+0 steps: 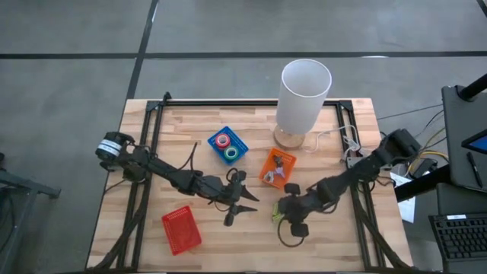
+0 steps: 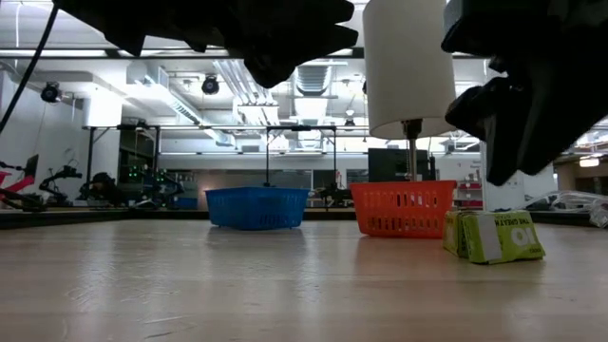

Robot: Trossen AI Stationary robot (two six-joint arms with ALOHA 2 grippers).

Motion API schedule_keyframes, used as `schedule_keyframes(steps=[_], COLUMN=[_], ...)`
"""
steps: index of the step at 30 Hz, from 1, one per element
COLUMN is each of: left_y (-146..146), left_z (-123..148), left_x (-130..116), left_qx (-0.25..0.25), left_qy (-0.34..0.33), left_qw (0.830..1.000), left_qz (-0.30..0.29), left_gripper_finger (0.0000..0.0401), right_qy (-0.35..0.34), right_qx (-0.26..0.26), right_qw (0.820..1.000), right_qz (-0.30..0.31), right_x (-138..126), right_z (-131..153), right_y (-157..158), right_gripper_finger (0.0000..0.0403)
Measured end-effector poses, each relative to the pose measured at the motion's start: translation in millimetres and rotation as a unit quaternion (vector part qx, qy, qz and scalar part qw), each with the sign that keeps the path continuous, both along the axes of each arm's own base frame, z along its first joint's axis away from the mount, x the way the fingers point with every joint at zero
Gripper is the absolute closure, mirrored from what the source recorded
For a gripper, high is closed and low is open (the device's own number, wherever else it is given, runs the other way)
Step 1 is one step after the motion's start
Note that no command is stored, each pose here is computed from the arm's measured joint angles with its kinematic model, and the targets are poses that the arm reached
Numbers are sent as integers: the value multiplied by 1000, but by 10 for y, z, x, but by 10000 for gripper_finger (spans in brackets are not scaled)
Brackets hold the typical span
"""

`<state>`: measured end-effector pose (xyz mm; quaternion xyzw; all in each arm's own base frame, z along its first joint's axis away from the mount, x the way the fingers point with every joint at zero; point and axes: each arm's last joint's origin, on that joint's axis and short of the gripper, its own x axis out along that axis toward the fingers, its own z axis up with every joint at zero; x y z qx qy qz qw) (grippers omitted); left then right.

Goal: Pick and place Stapler, Stapler remover, tape
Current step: Put the green staple boxed into the red basket

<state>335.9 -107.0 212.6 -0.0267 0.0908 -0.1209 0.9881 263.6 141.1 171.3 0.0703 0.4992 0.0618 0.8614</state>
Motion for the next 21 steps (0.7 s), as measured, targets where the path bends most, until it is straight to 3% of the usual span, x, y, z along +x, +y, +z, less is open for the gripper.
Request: schedule_keyframes(steps=[10, 15, 21], left_y=[1, 1, 2], left_z=[-22, -24, -28], left_x=[-8, -8, -10], left_qx=[-3, -4, -5], left_qy=[9, 9, 10], left_qw=[1000, 1000, 1000], left_qz=[1, 1, 1], left_gripper_finger=[247, 247, 247], right_qy=[33, 49, 58], right_qx=[-28, -36, -41], right_qw=[999, 998, 997], right_qz=[22, 24, 22], right_x=[137, 138, 152], right_z=[-189, -252, -340], right_y=[120, 129, 140], right_gripper_finger=[199, 199, 226])
